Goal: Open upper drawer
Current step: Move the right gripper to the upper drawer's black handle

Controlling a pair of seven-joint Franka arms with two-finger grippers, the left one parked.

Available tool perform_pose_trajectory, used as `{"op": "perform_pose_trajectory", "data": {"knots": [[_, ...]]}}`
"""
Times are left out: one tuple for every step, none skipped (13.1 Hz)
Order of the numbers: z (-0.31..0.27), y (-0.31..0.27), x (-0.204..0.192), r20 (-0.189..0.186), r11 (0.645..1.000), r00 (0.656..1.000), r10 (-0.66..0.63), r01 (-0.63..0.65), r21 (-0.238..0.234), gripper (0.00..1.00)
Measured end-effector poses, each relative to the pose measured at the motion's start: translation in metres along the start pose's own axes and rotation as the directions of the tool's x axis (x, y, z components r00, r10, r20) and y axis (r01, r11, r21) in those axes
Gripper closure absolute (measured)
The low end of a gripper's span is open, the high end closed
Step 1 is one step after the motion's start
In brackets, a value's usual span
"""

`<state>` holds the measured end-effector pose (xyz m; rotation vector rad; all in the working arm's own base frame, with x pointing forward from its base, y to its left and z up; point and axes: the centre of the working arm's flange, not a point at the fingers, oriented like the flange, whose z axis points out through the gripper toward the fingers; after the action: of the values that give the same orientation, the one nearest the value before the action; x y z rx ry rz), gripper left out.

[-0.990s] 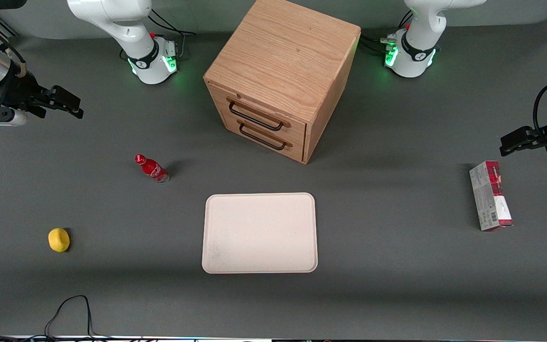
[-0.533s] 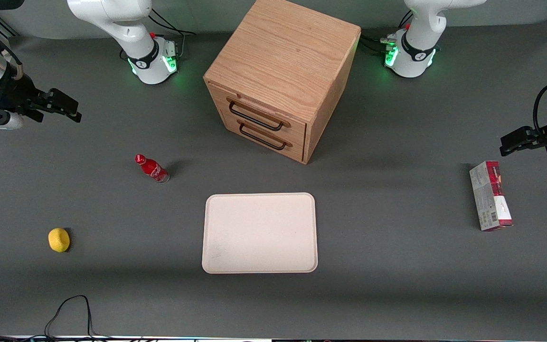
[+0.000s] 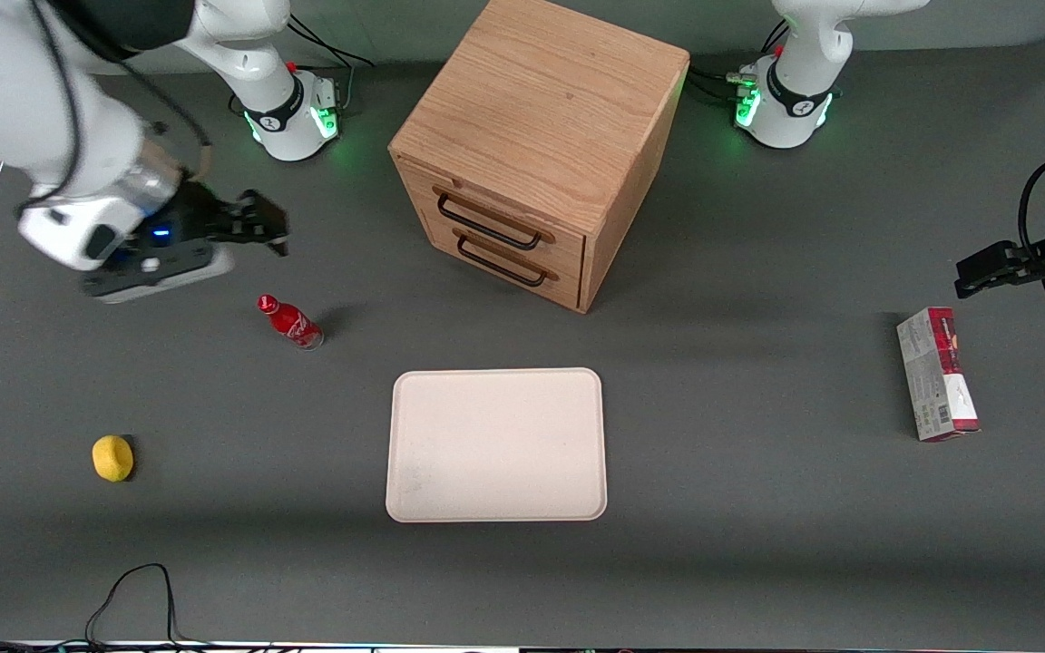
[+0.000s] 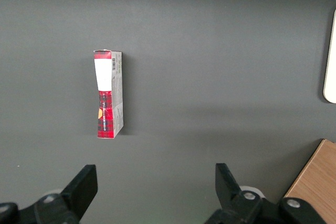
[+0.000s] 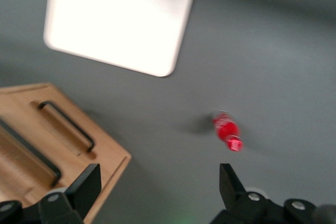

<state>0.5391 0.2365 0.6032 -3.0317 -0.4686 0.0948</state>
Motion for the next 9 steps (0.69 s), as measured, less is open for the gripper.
{"op": "perform_pose_trajectory", "data": {"knots": [[0.004,-0.031,0.0,0.006,0.998,0.998,-0.059,0.059,0.012,0.0],[0.006,-0.058,-0.003,0.009,0.994,0.994,-0.111,0.111,0.022,0.0],[0.006,-0.081,-0.008,0.009,0.986,0.986,-0.165,0.164,0.03,0.0],[0.006,-0.1,-0.013,0.008,0.97,0.97,-0.242,0.242,0.036,0.0],[0.007,-0.114,-0.017,0.008,0.943,0.943,-0.332,0.331,0.04,0.0],[0.009,-0.121,-0.019,0.012,0.912,0.913,-0.409,0.408,0.049,0.0],[0.016,-0.125,-0.018,0.023,0.885,0.886,-0.463,0.46,0.073,0.0],[0.025,-0.129,-0.015,0.032,0.863,0.867,-0.497,0.491,0.119,0.0],[0.037,-0.132,-0.011,0.042,0.849,0.857,-0.513,0.5,0.168,0.0]]}}
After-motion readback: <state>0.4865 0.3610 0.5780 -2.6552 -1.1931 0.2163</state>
